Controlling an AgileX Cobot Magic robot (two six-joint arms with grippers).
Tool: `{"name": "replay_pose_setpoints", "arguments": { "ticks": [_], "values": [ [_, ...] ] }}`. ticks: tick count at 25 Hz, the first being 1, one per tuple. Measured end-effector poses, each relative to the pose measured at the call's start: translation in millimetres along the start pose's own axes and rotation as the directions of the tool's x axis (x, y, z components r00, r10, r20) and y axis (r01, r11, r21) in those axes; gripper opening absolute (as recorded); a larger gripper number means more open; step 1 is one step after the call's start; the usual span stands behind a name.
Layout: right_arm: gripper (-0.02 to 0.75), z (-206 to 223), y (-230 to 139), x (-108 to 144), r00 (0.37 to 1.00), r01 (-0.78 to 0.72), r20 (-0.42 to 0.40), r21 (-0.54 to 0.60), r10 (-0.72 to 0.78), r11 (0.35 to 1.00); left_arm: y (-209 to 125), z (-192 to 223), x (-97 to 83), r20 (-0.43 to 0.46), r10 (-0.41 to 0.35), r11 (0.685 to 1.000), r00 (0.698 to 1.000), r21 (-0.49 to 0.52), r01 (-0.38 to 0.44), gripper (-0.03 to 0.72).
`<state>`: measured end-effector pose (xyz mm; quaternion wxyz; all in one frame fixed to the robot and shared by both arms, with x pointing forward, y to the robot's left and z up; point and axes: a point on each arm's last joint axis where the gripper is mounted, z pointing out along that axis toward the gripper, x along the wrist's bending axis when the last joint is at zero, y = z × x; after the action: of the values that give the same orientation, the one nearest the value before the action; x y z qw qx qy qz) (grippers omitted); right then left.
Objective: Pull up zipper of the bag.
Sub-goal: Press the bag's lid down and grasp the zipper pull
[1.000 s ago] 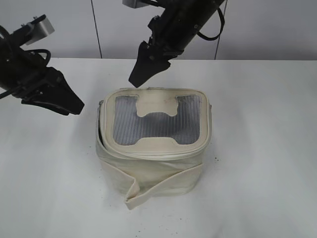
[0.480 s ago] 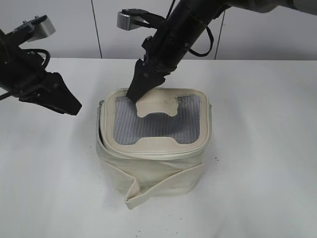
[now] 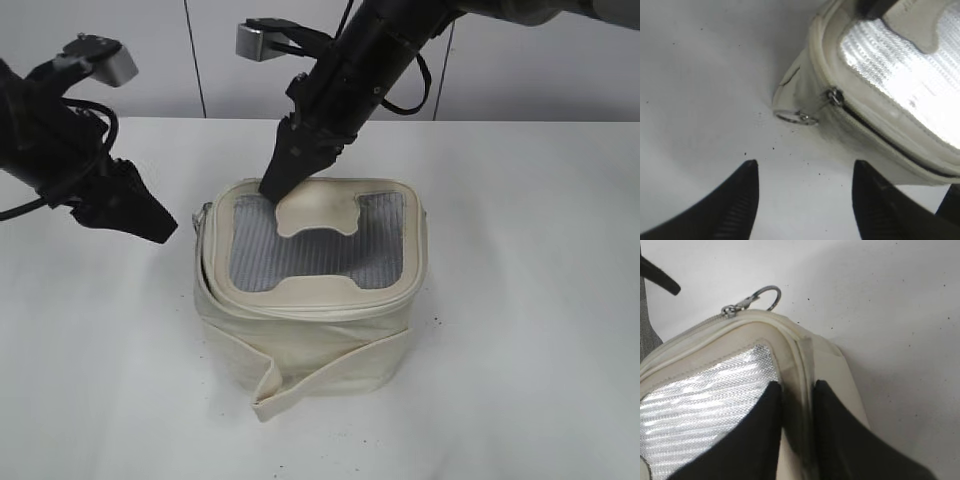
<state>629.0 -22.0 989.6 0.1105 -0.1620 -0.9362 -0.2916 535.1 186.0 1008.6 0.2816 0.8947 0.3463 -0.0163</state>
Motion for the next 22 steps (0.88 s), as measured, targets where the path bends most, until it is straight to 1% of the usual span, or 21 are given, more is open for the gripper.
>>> {"name": "replay_pose_setpoints", "arguments": {
  "ticks": [1, 3, 4, 8, 12, 15, 19, 22],
  "values": [
    [0.152, 0.0, -0.3, -0.1, 1.000, 0.001, 0.001, 0.003, -0.001, 1.000, 0.6, 1.1, -1.6, -0.002, 0.028, 1.000, 1.000, 0.004, -0.028, 0.455],
    [0.067, 0.4, -0.9, -0.3, 1.000, 0.002, 0.001, 0.009, -0.002, 1.000, 1.2, 3.3, -4.3, -0.013, 0.076, 0.997, 0.997, 0.022, -0.076, 0.455],
    [0.045, 0.4, -1.2, -0.4, 1.000, 0.003, 0.002, 0.012, -0.003, 1.000, 0.7, 3.7, -4.2, -0.021, 0.096, 0.995, 0.995, 0.034, -0.096, 0.455],
    [0.040, 0.5, -1.3, -0.2, 1.000, 0.004, 0.002, 0.015, -0.004, 1.000, -2.2, 3.9, -1.7, -0.052, 0.155, 0.985, 0.986, 0.079, -0.151, 0.456],
    [0.040, 0.6, -1.2, 0.0, 1.000, 0.004, 0.001, 0.015, -0.004, 1.000, -2.8, 4.0, -0.9, -0.063, 0.172, 0.982, 0.983, 0.092, -0.166, 0.456],
    [0.040, 0.6, -1.2, -0.1, 1.000, 0.004, 0.002, 0.015, -0.004, 1.000, -1.4, 5.7, -3.6, -0.064, 0.196, 0.977, 0.978, 0.096, -0.190, 0.456],
    [0.039, 0.6, -1.2, -0.1, 1.000, 0.004, 0.002, 0.015, -0.004, 1.000, 2.3, 9.8, -8.6, -0.088, 0.278, 0.957, 0.956, 0.114, -0.268, 0.456],
    [0.039, 0.6, -1.3, 0.0, 1.000, 0.005, 0.001, 0.016, -0.005, 1.000, 5.7, 10.9, -8.1, -0.126, 0.306, 0.950, 0.944, 0.103, -0.294, 0.456]
  ]
}}
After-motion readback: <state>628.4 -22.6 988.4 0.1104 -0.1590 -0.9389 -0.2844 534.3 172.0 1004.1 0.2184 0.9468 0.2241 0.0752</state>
